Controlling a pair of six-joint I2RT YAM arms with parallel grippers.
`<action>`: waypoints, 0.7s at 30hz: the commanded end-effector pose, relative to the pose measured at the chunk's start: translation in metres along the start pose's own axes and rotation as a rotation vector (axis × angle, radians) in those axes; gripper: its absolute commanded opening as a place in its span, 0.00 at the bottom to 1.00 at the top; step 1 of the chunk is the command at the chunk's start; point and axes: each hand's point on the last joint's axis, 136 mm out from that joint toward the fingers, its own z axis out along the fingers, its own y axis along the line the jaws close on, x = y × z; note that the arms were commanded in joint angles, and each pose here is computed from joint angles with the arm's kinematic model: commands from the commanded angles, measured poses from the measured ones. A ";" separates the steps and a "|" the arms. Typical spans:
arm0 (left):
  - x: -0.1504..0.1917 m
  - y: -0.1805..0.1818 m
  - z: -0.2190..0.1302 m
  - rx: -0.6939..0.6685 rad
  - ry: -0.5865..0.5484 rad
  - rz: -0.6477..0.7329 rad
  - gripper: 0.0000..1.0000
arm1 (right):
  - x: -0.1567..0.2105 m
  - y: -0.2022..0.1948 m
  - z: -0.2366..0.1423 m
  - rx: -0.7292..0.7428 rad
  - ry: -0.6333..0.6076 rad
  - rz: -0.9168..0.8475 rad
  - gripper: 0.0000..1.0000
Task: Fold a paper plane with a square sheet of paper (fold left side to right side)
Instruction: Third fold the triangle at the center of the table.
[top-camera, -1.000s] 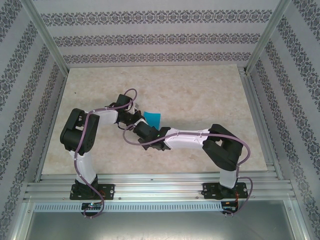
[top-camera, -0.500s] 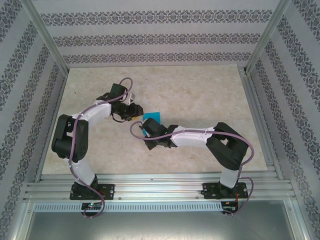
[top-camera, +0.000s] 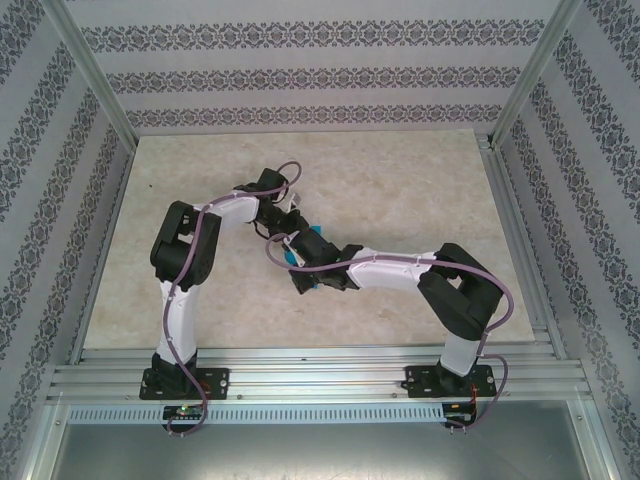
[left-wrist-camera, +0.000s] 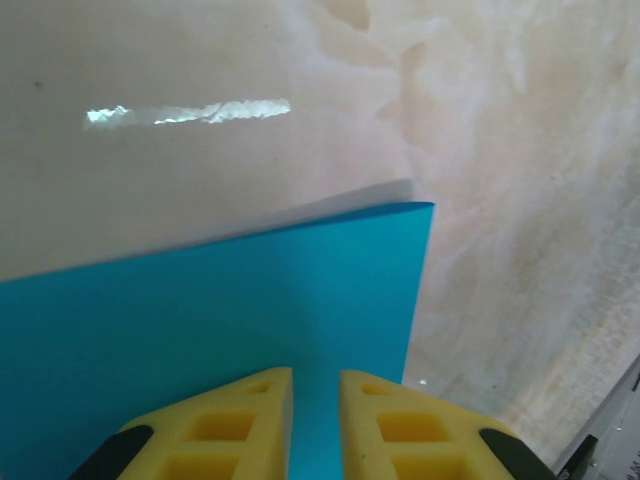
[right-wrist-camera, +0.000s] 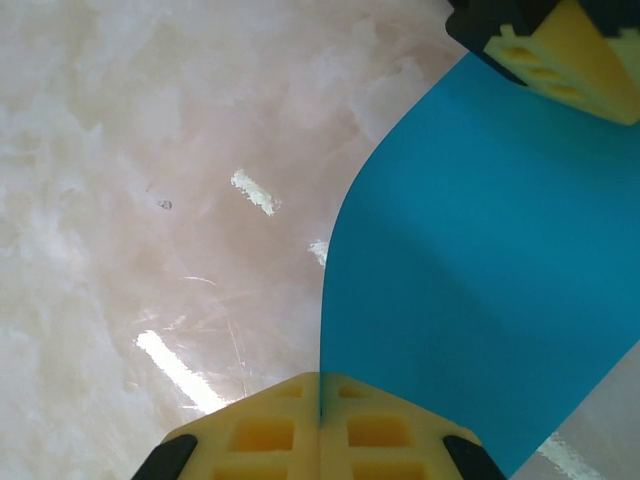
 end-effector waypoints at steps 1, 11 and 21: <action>0.004 0.008 0.007 -0.047 0.025 0.027 0.19 | -0.005 -0.001 -0.005 -0.043 -0.022 0.048 0.00; 0.020 0.029 0.024 -0.115 0.074 0.025 0.14 | -0.008 -0.023 -0.004 -0.136 -0.035 0.197 0.00; 0.022 0.026 0.026 -0.123 0.077 0.029 0.13 | -0.002 -0.047 0.003 -0.144 -0.008 0.310 0.00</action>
